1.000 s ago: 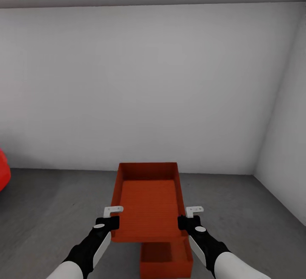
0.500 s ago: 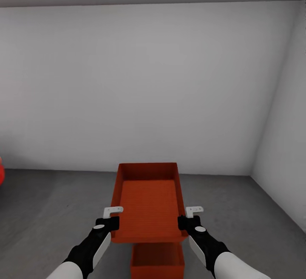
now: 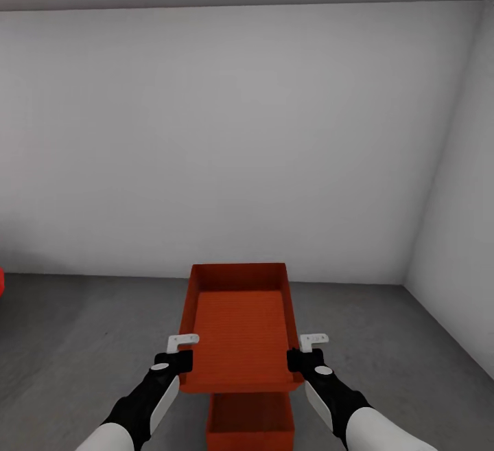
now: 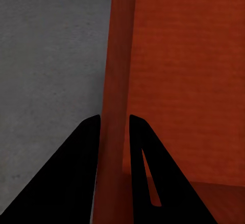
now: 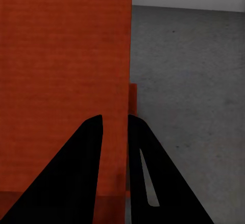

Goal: Move the two storage containers from the living room to the garage. In the garage, place one container on the floor and stack the other container on top of it (either order is fine).

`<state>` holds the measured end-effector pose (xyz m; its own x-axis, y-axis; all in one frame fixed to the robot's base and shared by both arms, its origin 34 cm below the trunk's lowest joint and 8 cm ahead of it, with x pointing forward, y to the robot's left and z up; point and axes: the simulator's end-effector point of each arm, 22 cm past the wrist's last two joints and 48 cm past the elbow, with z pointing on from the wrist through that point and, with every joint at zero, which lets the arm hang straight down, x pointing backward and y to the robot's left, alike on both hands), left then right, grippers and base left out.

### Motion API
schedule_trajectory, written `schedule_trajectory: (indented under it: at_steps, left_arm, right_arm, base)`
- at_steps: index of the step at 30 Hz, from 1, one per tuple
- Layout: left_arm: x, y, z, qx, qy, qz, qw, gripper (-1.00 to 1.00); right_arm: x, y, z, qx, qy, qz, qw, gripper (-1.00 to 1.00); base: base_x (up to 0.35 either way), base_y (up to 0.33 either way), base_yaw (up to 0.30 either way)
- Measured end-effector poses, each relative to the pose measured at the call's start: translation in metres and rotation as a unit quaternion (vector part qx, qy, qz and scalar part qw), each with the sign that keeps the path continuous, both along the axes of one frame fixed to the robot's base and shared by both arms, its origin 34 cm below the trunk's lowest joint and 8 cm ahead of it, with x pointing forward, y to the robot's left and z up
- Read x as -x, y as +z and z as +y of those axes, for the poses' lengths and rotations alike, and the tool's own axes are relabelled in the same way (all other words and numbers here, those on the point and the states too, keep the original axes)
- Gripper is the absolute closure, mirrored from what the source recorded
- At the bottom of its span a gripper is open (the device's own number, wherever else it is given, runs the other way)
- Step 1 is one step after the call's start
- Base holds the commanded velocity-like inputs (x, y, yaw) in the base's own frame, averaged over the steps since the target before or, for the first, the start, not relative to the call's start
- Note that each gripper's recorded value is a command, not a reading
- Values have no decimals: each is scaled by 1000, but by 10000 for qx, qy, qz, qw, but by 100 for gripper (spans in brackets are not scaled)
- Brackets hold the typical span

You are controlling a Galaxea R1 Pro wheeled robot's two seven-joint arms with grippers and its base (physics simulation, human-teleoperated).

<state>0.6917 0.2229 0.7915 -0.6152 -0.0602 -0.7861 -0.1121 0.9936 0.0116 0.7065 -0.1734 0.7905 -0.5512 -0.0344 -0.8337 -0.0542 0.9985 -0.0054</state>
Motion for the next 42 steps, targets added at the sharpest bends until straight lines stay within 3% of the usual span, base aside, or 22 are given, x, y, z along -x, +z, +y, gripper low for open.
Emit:
schedule_trajectory:
  at_steps: [42]
  left_arm:
    - [1, -5, 0, -13, -4, 58, 10000, 100]
  right_arm:
    - [1, -6, 0, -10, -3, 55, 10000, 100]
  base:
    - [0, 0, 0]
